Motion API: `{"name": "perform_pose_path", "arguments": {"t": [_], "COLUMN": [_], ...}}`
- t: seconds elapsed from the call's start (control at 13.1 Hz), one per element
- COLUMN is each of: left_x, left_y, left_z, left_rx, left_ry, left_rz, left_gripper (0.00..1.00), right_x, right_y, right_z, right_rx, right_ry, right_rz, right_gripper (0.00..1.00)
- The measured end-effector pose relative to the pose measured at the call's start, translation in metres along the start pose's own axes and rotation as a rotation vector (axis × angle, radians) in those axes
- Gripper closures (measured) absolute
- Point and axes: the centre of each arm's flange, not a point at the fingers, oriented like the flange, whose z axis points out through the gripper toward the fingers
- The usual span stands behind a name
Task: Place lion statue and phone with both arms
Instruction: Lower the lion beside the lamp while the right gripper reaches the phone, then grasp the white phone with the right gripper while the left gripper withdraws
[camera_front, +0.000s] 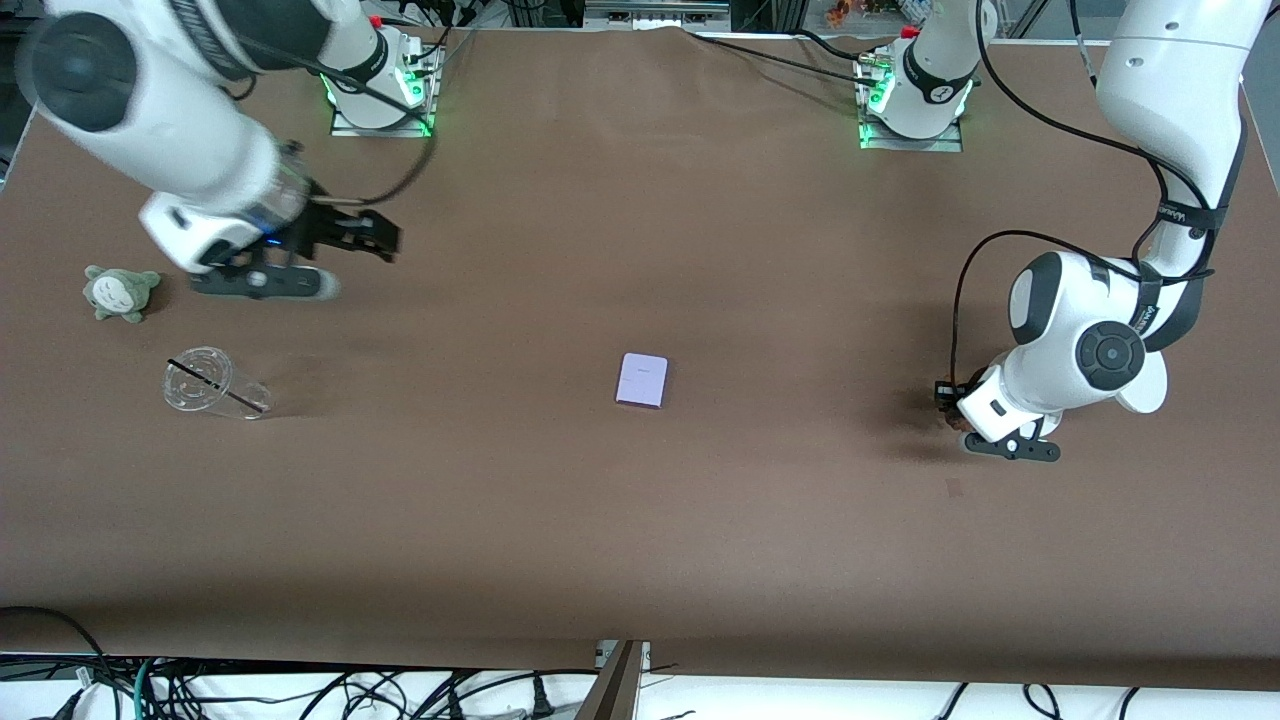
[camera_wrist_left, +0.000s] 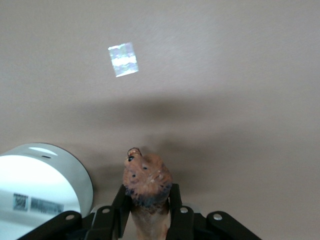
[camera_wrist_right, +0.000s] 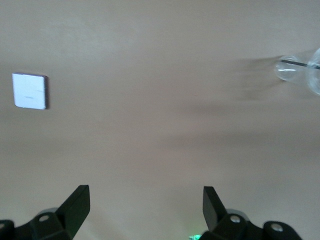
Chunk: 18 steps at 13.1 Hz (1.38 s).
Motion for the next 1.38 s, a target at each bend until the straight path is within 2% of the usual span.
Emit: {"name": "perform_pose_path", "arguments": {"t": [0.23,0.46,0.54,0.77,0.92,1.0,1.38], "left_x": [-0.008,-0.008,-0.008,-0.005,-0.001,0.0,-0.006], "left_y": [0.005,0.01,0.01,0.013,0.018,0.018,0.012], "left_z": [0.015,0.015,0.015,0.01,-0.011,-0.029,-0.169], "left_rx": [-0.009,-0.012,-0.012,-0.012,-0.007,0.002,0.07], "left_ry": [0.02,0.023,0.023,0.034,0.046,0.046,0.121], "left_rz": [0.015,0.023,0.023,0.027,0.036,0.037,0.039], "left_gripper": [0.64,0.64,0.58,0.29,0.07,0.0,0.0], "right_x": [0.018,0.038,0.044,0.054,0.065,0.071,0.07], "right_y": [-0.077,-0.134,-0.146,-0.183,-0.203,-0.211,-0.256], "right_z": [0.03,0.084,0.104,0.156,0.182,0.194,0.273], "right_rx": [0.011,0.035,0.039,0.044,0.051,0.058,0.088], "right_ry": [0.056,0.112,0.124,0.143,0.161,0.173,0.225], "right_rz": [0.031,0.026,0.016,-0.014,-0.027,-0.033,-0.071], "right_gripper": [0.0,0.0,0.0,0.0,0.0,0.0,0.0]}}
